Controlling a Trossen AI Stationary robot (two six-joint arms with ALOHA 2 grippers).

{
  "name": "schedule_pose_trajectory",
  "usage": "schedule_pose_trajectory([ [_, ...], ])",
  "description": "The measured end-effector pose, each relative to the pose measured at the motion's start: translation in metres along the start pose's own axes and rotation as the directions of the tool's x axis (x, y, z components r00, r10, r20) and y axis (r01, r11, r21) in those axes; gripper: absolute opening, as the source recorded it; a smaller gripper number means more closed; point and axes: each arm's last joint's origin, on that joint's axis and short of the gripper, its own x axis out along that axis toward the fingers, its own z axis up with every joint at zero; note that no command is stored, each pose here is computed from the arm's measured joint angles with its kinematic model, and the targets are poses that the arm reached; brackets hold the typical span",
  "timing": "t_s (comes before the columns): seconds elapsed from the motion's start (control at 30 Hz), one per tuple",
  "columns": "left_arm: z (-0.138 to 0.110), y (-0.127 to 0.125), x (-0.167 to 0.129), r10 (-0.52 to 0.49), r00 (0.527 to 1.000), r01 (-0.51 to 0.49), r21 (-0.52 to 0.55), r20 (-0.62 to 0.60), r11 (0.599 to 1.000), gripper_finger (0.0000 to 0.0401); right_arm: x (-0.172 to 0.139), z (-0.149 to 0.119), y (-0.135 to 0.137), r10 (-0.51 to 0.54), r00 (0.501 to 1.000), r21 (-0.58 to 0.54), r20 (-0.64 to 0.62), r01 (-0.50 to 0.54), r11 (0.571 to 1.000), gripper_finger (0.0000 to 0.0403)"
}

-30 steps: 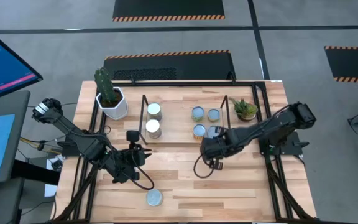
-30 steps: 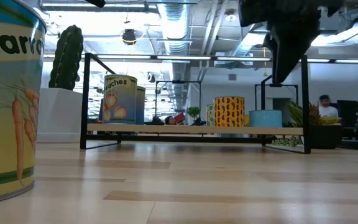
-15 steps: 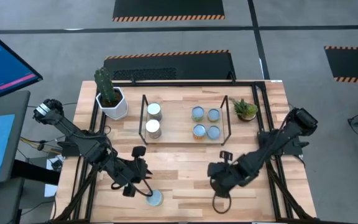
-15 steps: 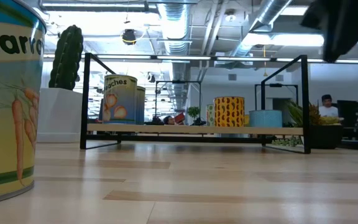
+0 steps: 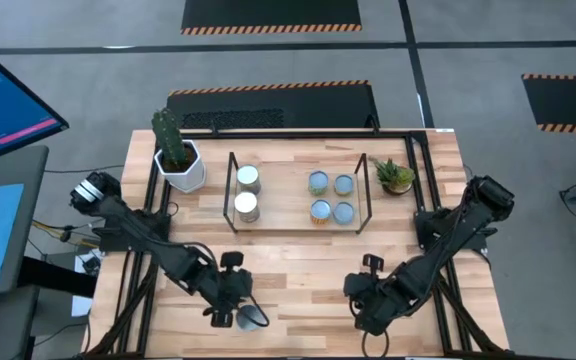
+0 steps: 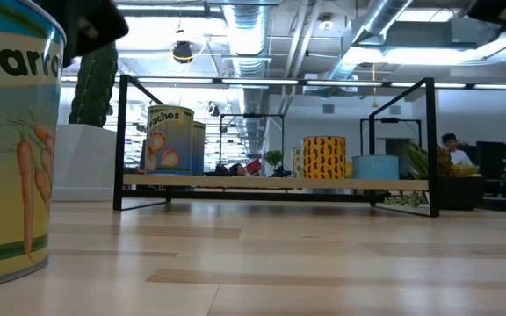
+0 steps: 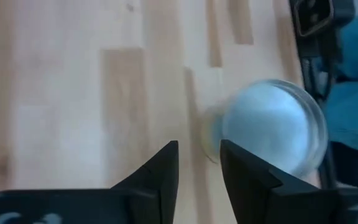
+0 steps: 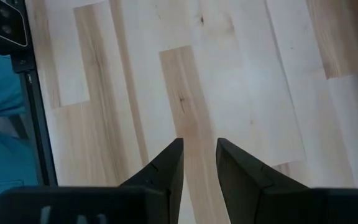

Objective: Pick and place cans onto a shelf
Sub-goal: Put the canned carrots on the shelf

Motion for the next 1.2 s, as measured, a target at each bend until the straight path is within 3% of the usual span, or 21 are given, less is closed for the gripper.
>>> schedule_pose_trajectory([
  [0.17, -0.002, -0.003, 0.008, -0.05, 0.998, 0.048, -0.051, -0.047, 0.998, 0.0108, 0.0, 0.0, 0.0, -0.001, 1.0, 0.0, 0.0, 0.001, 1.0, 0.0118],
  [0.37, 0.002, -0.005, 0.007, -0.083, 0.996, 0.082, -0.076, -0.014, 0.994, 0.0109, 0.0, 0.0, 0.0, -0.002, 1.0, -0.001, -0.001, 0.002, 1.0, 0.0118],
  [0.87, 0.001, -0.01, 0.026, -0.098, 0.994, 0.093, -0.094, -0.05, 0.991, 0.0106, 0.0, 0.0, -0.001, -0.004, 1.0, -0.003, -0.003, 0.004, 1.0, 0.0118],
  [0.97, 0.001, -0.009, 0.026, -0.09, 0.995, 0.086, -0.094, -0.044, 0.992, 0.0085, 0.0, 0.0, -0.001, -0.003, 1.0, -0.003, -0.003, 0.003, 1.0, 0.0118],
  [1.1, 0.005, -0.005, 0.027, -0.086, 0.996, 0.081, -0.129, -0.03, 0.988, 0.002, 0.0, 0.0, 0.0, -0.003, 1.0, -0.003, -0.003, 0.003, 1.0, 0.0118],
  [1.2, 0.007, -0.002, 0.028, -0.102, 0.994, 0.096, -0.153, -0.034, 0.984, 0.0006, 0.0, 0.0, 0.0, -0.003, 1.0, -0.003, -0.003, 0.003, 1.0, 0.0118],
])
